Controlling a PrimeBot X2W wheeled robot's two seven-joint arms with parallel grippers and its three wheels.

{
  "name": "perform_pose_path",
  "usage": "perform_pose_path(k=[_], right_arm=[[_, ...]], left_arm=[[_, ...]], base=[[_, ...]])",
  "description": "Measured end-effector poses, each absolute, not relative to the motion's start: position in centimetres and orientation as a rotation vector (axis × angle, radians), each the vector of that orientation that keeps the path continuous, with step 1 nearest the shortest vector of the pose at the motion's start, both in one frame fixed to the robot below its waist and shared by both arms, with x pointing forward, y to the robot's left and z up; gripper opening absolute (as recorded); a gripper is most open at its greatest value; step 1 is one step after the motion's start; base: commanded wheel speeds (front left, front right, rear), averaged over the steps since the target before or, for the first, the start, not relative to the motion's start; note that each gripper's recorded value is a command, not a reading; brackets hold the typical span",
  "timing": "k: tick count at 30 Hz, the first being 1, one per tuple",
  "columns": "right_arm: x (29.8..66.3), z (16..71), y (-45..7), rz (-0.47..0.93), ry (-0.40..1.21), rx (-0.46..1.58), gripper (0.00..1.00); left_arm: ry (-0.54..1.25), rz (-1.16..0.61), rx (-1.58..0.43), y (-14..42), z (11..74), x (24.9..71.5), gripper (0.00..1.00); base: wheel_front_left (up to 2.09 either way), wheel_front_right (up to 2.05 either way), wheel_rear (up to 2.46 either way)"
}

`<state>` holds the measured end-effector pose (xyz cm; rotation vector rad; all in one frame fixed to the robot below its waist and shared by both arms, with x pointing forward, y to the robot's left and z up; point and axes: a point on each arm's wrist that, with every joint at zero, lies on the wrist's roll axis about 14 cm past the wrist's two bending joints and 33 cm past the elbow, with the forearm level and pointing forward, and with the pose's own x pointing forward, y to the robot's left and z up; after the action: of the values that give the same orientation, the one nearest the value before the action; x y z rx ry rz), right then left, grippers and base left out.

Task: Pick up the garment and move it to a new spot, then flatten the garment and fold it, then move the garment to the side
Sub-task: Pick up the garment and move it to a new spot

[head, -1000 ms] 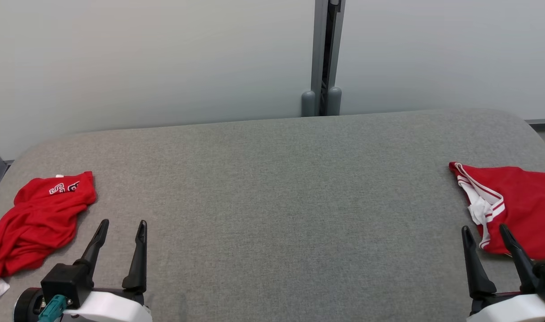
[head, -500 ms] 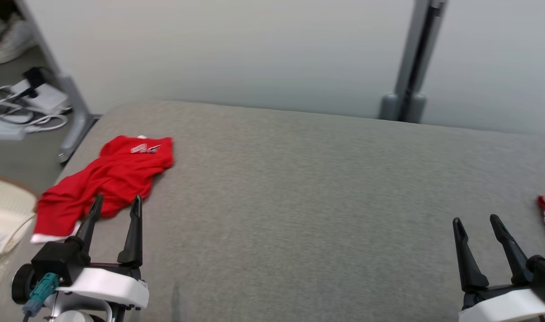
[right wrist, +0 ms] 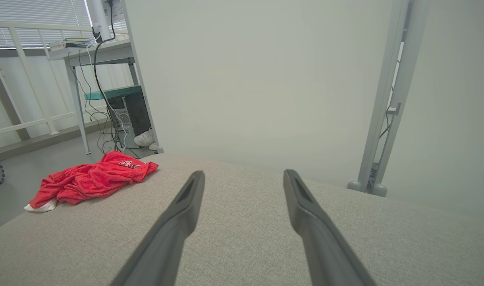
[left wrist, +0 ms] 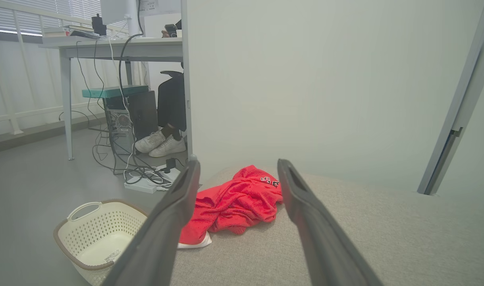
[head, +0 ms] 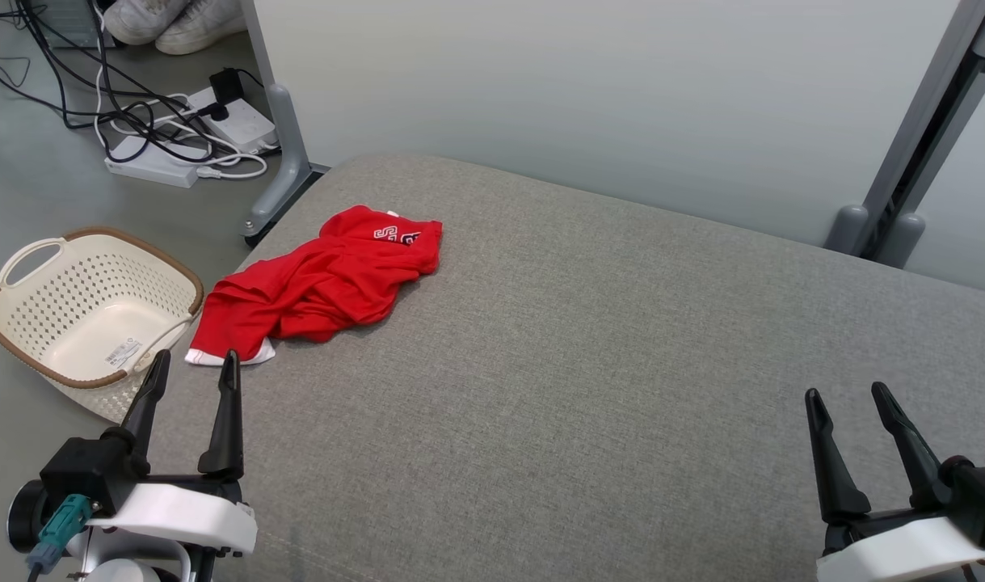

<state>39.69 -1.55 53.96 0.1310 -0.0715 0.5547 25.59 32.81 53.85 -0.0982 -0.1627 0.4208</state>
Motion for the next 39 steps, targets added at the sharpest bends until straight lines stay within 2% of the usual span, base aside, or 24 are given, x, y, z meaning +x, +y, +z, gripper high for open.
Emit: perform_pose_path(k=[9,17,23,31,39], right_arm=[[39.7,53.4,-0.9,0.569,-0.056,0.141,1.00],[41.0,53.2,-1.6,0.549,-0.050,0.142,1.00],[43.3,52.4,-2.6,0.526,-0.034,0.133,1.00],[46.0,48.4,-6.2,0.423,0.038,0.131,1.00],[46.7,45.5,-8.6,0.348,0.089,0.141,1.00]], left_arm=[[-0.162,0.434,-0.091,33.2,53.9,25.6,1.00],[-0.165,0.413,-0.092,33.8,54.7,29.4,1.00],[-0.030,0.399,-0.138,34.2,50.8,34.3,1.00],[0.162,0.350,-0.154,34.9,44.9,41.6,1.00],[0.410,0.335,-0.173,34.4,37.7,44.0,1.00]], base=[[0.00,0.00,0.00],[0.00,0.00,0.00],[0.00,0.00,0.00],[0.00,0.00,0.00],[0.00,0.00,0.00]])
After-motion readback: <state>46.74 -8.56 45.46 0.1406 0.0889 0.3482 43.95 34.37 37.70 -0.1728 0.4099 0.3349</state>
